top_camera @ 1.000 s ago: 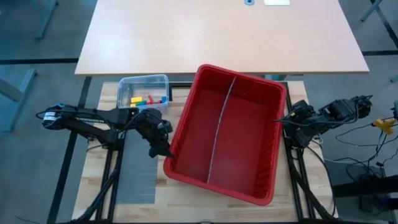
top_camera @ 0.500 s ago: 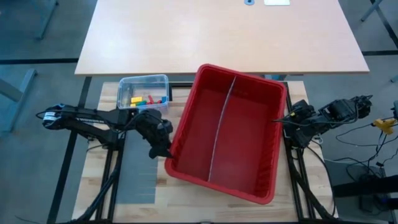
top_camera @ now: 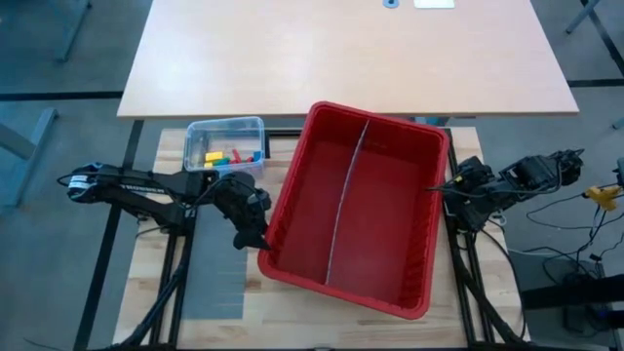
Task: Sort blocks
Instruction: Insert the bin divider into the red bin
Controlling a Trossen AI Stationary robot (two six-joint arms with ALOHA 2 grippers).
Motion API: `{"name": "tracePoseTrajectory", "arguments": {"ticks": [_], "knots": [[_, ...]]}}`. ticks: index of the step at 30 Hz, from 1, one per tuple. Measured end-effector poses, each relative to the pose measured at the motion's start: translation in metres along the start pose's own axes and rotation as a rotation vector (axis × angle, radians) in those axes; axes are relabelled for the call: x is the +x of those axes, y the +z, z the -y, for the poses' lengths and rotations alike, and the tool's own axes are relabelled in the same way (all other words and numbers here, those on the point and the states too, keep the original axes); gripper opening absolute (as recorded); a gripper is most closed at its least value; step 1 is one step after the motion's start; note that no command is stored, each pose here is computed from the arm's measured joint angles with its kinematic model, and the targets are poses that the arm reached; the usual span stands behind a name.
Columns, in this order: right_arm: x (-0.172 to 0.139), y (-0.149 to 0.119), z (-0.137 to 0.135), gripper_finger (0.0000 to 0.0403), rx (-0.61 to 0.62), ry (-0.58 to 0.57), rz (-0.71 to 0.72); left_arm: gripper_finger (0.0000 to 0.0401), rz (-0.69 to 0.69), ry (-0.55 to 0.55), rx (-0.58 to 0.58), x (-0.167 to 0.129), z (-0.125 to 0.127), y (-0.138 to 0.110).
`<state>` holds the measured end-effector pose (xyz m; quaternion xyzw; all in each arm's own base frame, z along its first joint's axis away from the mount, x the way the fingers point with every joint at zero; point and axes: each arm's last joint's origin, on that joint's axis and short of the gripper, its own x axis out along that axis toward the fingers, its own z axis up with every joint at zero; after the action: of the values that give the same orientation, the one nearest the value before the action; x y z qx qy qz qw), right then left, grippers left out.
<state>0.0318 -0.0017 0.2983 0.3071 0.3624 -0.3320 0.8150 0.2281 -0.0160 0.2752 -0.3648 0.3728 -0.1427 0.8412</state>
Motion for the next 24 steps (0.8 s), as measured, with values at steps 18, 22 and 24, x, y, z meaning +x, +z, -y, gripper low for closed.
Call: {"name": "tracePoseTrajectory", "arguments": {"ticks": [18,22,24], "knots": [[0.0,0.0,0.0,0.0,0.002,-0.002,-0.002,0.0314,-0.016,0.209,0.146,-0.013,-0.007,-0.013],[0.0,0.0,0.0,0.0,0.002,-0.003,-0.002,0.0314,-0.01,0.242,0.177,-0.018,-0.006,-0.015],[0.0,0.0,0.0,0.0,0.001,-0.003,-0.002,0.0314,0.018,0.242,0.192,-0.02,-0.005,-0.014]]}}
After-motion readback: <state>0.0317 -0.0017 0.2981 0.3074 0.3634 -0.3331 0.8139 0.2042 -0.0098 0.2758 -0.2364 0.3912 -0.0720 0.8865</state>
